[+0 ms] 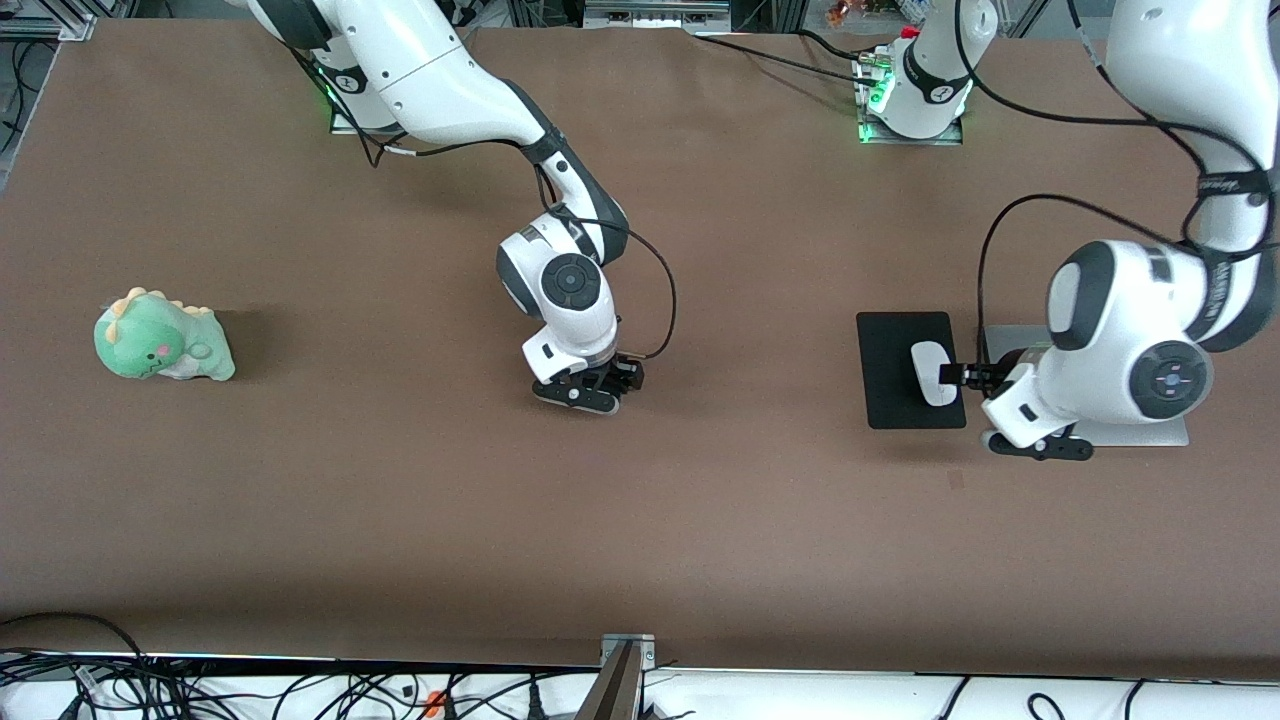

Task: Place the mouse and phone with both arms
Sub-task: 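Lower the mouse onto the pad while the right gripper grasps the phone, then raise the left gripper away while the right gripper carries the phone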

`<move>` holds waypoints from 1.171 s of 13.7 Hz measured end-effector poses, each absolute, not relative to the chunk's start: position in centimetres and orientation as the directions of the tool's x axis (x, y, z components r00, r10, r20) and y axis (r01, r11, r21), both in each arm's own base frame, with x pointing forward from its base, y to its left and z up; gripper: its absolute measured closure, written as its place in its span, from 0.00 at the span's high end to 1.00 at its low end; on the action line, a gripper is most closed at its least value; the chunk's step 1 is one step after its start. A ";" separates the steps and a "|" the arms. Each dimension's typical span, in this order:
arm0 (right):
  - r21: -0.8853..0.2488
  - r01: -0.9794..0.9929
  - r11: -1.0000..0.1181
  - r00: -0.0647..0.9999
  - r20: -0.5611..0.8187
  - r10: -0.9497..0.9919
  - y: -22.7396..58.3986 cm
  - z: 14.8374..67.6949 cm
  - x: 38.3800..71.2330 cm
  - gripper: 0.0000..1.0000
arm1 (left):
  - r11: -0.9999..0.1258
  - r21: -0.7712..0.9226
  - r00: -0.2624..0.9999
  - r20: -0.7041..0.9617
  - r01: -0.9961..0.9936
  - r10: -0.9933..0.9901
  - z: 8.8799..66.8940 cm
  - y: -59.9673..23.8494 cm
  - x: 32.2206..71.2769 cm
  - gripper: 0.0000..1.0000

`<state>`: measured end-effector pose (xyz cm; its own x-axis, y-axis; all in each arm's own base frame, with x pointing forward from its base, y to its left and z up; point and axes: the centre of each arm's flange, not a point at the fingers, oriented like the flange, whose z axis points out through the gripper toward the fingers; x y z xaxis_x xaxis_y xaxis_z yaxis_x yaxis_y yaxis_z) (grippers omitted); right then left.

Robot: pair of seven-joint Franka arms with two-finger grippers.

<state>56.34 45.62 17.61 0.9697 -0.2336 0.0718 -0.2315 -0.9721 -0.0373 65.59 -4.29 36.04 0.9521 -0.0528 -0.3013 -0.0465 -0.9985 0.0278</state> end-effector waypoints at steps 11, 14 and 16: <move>0.070 -0.022 -0.997 0.999 -0.034 -0.025 34.7 22.7 62.5 0.80 | -0.999 0.049 0.985 -0.169 -0.018 -0.026 55.8 -2.5 63.4 1.00; 0.066 0.100 -0.993 0.992 -0.086 0.094 24.6 24.7 65.2 0.80 | -0.999 0.045 0.997 -0.082 0.015 0.011 58.2 -0.3 62.9 1.00; 0.051 0.163 -0.985 0.980 -0.122 0.156 17.4 24.1 65.5 0.80 | -0.999 0.041 1.000 -0.012 0.014 0.013 57.5 -0.7 61.8 1.00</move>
